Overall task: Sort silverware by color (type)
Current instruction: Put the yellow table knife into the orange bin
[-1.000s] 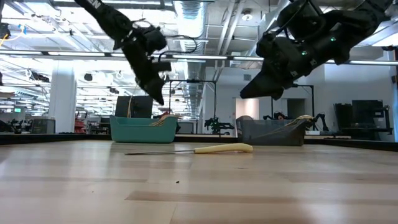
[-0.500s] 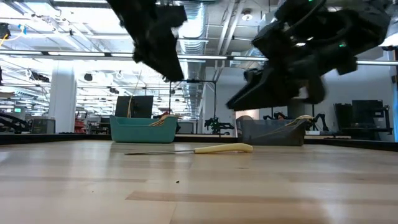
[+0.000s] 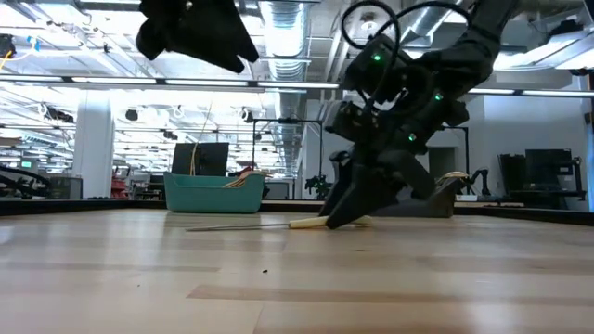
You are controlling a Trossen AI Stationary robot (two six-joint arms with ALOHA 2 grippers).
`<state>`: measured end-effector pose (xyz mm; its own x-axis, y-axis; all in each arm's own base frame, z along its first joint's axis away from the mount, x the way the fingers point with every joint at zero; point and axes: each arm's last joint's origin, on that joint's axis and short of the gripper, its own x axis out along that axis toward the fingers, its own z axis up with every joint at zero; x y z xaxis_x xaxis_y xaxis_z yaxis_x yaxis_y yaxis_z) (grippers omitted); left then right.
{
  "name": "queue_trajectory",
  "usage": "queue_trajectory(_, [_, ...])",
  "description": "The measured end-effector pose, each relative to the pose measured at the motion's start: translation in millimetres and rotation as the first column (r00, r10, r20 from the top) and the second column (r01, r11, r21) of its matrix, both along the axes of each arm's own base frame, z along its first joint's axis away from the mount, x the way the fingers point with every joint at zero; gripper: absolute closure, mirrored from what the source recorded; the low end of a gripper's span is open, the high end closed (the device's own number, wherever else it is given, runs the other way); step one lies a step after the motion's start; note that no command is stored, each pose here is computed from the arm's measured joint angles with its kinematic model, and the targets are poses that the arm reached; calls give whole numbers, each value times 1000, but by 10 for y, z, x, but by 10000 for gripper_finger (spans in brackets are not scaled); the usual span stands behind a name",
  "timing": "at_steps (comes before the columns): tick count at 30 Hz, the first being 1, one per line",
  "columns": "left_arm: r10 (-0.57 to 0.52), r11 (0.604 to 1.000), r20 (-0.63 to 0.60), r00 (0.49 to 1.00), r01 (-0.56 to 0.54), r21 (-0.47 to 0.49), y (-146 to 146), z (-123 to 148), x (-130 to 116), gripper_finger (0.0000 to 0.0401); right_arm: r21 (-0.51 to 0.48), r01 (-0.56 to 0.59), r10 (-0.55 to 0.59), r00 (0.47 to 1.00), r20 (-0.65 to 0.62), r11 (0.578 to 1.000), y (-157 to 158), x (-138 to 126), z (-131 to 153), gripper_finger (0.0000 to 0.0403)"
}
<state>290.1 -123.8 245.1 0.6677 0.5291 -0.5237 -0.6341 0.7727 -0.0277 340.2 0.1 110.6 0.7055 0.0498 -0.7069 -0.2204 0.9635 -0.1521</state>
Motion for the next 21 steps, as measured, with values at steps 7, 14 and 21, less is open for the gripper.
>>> queue_trajectory(7, [30,999,16,999,-29,-35,-13,-23,-13,269,46,-9,12,999,-47,999,-46,9,-34,263])
queue_trajectory(14, [77,996,39,996,-75,-42,38,-22,1,269,174,151,-146,988,-43,973,-208,-17,6,311])
queue_trajectory(21, [221,974,184,958,-228,18,-28,-56,-151,269,336,201,-306,904,299,920,-332,-334,78,311])
